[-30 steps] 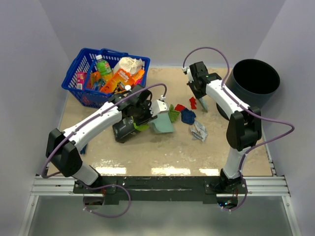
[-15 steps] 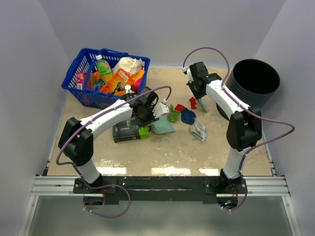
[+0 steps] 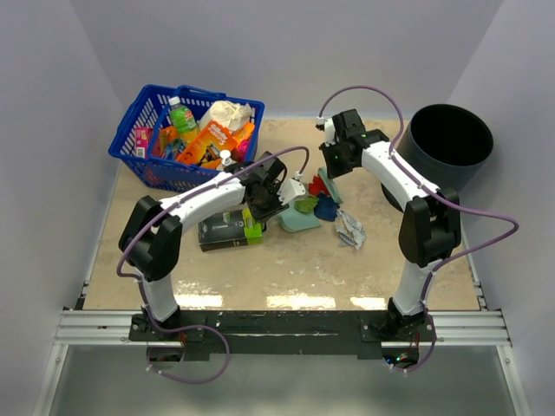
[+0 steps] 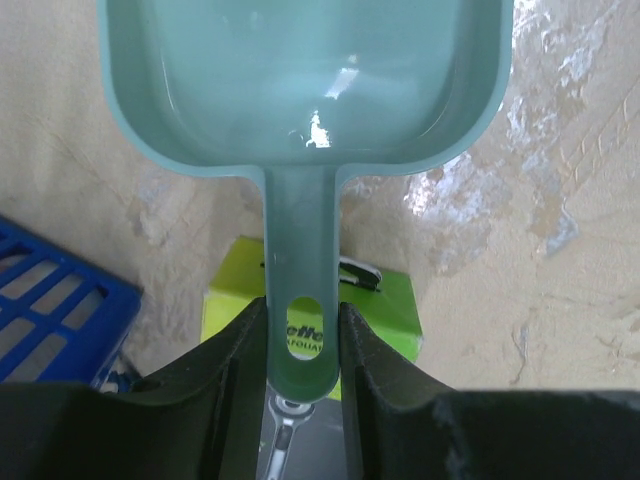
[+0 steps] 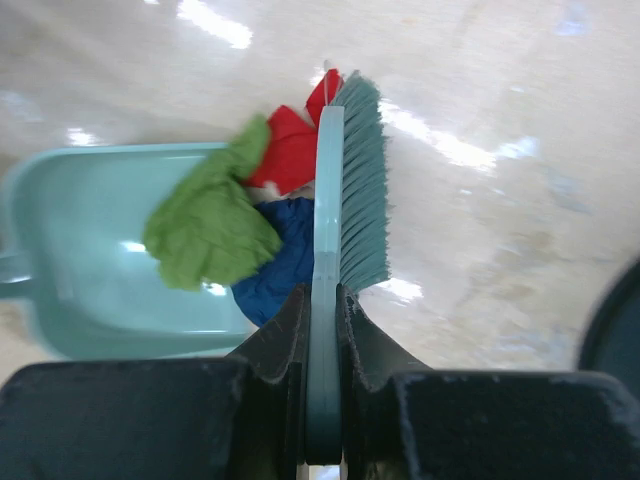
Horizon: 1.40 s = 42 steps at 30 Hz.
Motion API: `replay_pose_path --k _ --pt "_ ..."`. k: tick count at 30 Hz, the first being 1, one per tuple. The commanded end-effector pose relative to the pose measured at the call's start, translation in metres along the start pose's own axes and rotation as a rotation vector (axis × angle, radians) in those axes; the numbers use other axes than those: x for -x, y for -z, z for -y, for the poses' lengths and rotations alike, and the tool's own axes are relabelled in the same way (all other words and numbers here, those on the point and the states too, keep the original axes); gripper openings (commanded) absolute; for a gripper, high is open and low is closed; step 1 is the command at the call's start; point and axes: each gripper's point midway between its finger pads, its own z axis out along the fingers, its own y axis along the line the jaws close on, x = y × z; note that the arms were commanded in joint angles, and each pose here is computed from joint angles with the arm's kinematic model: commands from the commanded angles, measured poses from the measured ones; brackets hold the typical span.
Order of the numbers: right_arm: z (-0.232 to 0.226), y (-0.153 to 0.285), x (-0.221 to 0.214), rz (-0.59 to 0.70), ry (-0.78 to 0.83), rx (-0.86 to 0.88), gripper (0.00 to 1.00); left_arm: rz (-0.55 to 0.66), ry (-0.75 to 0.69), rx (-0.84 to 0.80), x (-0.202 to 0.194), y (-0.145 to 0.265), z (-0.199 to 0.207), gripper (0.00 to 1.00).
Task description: Sweep away the paper scraps from the table
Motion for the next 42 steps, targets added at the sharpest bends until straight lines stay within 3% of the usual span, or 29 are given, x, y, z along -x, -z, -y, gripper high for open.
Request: replay_pose_path --k 1,7,12,17,27,42 --pt "-0.062 0.008 -0.015 -0.06 -0.125 0.298 0.0 0.082 0.029 -0.014 0.029 -0.007 -0.002 0.0" --pt "-0.086 0.019 -0.015 -0.052 -0.162 0.44 0.0 0.102 0.046 -0.021 0.036 -0.006 -0.002 0.0" --pt "-0.066 0.029 -0.013 -0.038 -0.105 0.323 0.0 0.118 0.051 0.009 0.036 -0.001 -0.006 0.0" --pt "-0.042 0.066 -0.007 0.014 -0.006 0.208 0.0 0.157 0.04 0.062 0.035 0.005 -0.012 0.0" --pt "-0.039 0.1 -0.027 0.041 0.043 0.194 0.0 0.203 0.024 0.075 0.035 0.003 -0.012 0.0" --pt "0.013 0.142 0.033 0.229 0.017 0.066 0.0 0.273 -0.001 0.073 0.044 0.013 -0.009 0.0"
